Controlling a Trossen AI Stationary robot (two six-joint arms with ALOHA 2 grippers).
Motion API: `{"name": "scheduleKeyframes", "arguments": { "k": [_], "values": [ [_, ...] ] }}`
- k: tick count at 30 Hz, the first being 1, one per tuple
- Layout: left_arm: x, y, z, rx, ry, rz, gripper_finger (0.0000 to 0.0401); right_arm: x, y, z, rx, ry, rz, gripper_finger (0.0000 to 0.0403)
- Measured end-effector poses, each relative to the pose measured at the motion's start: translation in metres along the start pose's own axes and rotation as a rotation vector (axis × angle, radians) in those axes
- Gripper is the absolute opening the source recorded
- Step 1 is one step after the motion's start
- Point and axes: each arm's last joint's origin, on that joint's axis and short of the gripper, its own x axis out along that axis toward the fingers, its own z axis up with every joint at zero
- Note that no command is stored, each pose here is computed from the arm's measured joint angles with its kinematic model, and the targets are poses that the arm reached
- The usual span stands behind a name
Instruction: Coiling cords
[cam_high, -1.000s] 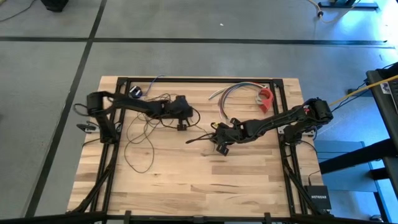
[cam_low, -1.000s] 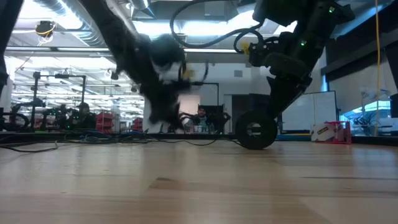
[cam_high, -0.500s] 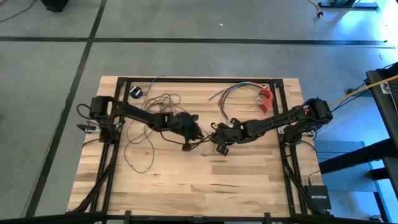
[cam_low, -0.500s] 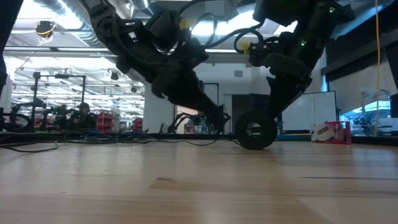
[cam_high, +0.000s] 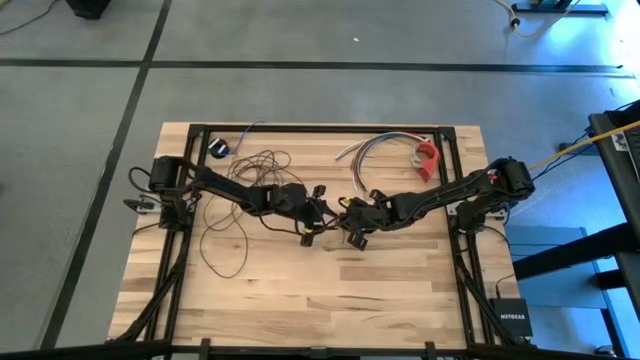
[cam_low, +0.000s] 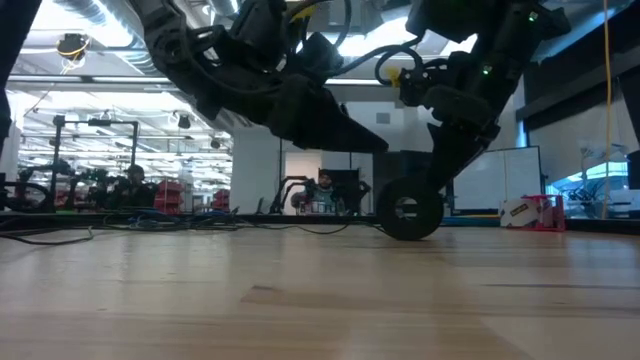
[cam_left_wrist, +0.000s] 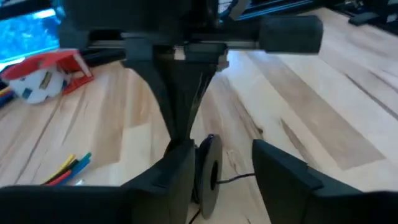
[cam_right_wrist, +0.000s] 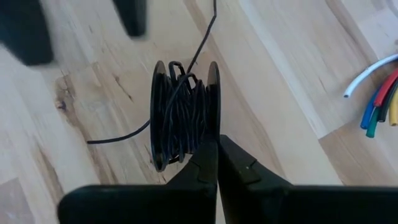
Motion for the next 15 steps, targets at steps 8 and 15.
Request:
{"name": "scheduleKeyframes", "arguments": {
  "k": [8, 15],
  "values": [
    [0.026, 0.006, -0.018, -0.006, 0.054, -0.026, 0.0108, 0.0, 0.001, 0.001, 0.001, -0.008, 0.005, 0.0],
    [0.032, 0.006, -0.024, 0.032, 0.078, -0.036, 0.0077, 0.0, 0.001, 0.001, -0.005, -0.009, 0.006, 0.0001]
  ]
}}
